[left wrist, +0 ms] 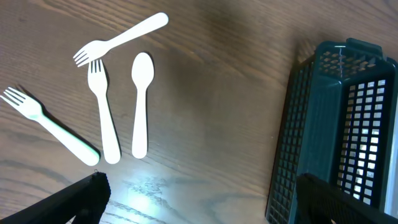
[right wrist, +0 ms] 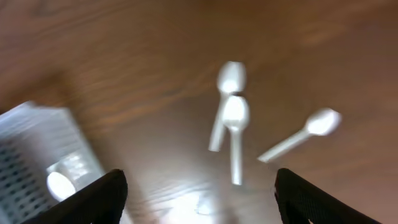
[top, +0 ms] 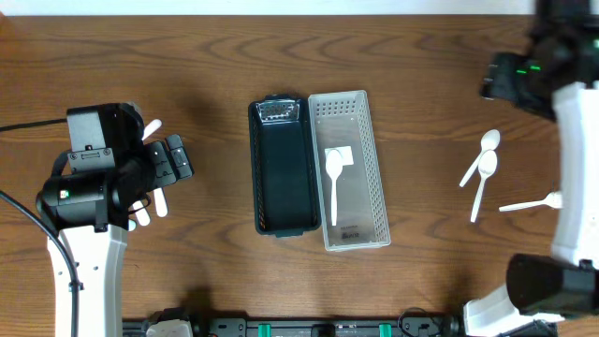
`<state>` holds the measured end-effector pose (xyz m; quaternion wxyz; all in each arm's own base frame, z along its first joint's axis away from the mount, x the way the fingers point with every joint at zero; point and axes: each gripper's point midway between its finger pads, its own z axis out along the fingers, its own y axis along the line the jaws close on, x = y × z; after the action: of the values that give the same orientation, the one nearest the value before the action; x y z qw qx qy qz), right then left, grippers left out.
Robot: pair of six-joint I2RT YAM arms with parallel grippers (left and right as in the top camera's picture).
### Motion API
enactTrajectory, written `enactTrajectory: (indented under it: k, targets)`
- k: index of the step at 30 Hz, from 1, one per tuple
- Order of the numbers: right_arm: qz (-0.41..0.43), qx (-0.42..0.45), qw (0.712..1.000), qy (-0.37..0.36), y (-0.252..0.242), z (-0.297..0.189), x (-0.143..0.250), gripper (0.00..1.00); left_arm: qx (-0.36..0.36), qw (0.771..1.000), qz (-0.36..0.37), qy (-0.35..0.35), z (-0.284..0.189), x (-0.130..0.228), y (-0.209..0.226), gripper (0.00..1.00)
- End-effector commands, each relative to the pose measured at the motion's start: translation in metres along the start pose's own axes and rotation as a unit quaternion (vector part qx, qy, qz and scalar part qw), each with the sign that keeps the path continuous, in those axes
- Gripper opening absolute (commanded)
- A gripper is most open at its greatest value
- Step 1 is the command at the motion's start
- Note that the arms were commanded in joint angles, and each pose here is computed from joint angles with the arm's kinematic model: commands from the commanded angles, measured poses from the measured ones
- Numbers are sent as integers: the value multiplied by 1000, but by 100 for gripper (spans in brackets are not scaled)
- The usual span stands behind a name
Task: Pack container
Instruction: 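Lower the spoon into the clear basket and release, then move the right gripper to the two stacked spoons and grasp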
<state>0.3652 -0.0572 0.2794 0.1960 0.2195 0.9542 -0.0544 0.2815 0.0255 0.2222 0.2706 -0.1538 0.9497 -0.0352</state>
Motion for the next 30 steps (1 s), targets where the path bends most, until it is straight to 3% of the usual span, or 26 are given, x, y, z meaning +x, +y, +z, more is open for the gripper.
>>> enactTrajectory:
  k: [1,11,14,18,26,30]
  targets:
    - [21,-5,1000,-16,-34,-23,0,83,-5,1000,6,-5,-2,-3,3,98]
    - [43,5,999,-3,-77,-29,78,89,-6,1000,8,-3,-1,-3,3,98]
    - [42,20,999,2,-84,-4,105,99,-6,1000,8,1,1,-3,3,98]
    - [42,11,999,26,-79,50,129,99,-8,1000,7,9,6,-2,3,98]
    - [37,-33,994,98,-60,139,113,99,-11,1000,7,26,15,0,4,98]
    - [8,-32,991,128,-58,176,105,92,-12,1000,6,28,16,0,4,98]
